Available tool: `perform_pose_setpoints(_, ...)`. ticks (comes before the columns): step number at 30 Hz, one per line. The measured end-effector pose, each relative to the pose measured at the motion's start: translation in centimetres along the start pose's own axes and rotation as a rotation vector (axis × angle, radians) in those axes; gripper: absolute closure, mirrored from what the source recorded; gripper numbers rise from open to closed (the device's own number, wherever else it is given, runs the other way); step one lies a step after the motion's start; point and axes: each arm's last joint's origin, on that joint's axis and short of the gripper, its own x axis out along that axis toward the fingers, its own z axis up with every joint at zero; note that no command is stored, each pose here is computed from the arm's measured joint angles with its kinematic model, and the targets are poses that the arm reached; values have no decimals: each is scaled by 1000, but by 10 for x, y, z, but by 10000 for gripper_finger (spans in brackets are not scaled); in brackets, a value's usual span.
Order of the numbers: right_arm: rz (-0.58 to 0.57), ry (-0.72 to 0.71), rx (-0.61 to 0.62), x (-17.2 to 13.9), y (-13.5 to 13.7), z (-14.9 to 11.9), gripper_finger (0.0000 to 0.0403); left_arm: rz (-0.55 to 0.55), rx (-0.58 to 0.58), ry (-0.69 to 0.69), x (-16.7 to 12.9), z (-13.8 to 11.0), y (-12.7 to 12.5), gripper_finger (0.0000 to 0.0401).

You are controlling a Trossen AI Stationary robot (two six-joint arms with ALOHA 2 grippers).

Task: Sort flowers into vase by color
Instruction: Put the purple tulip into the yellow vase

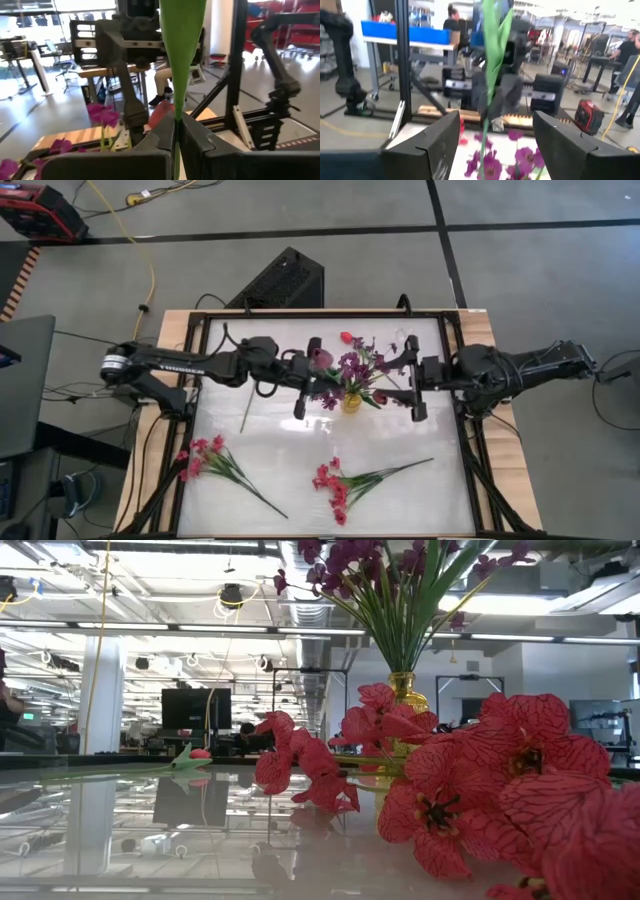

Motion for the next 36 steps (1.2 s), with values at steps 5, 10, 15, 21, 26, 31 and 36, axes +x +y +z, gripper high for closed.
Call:
perform_pose_setpoints(5,3,57,-10,0,0,-6,125,47,-4,27,3,-7,5,401)
perform_pose_setpoints(10,3,59,-11,0,0,-6,125,59,-5,50,8,-14,6,401)
perform_pose_setpoints(15,4,68,-12,0,1,-7,125,99,-10,106,14,-25,8,401)
perform_pose_setpoints(21,8,80,-14,0,1,-8,125,109,-1,157,19,-23,10,401)
perform_pose_setpoints(26,12,115,-21,0,1,-11,125,124,-1,165,19,-24,10,401)
perform_pose_setpoints(31,13,136,-24,0,2,-13,125,128,-3,168,21,-27,10,401)
perform_pose_setpoints(36,14,137,-24,0,2,-14,125,129,-13,188,34,-46,12,401)
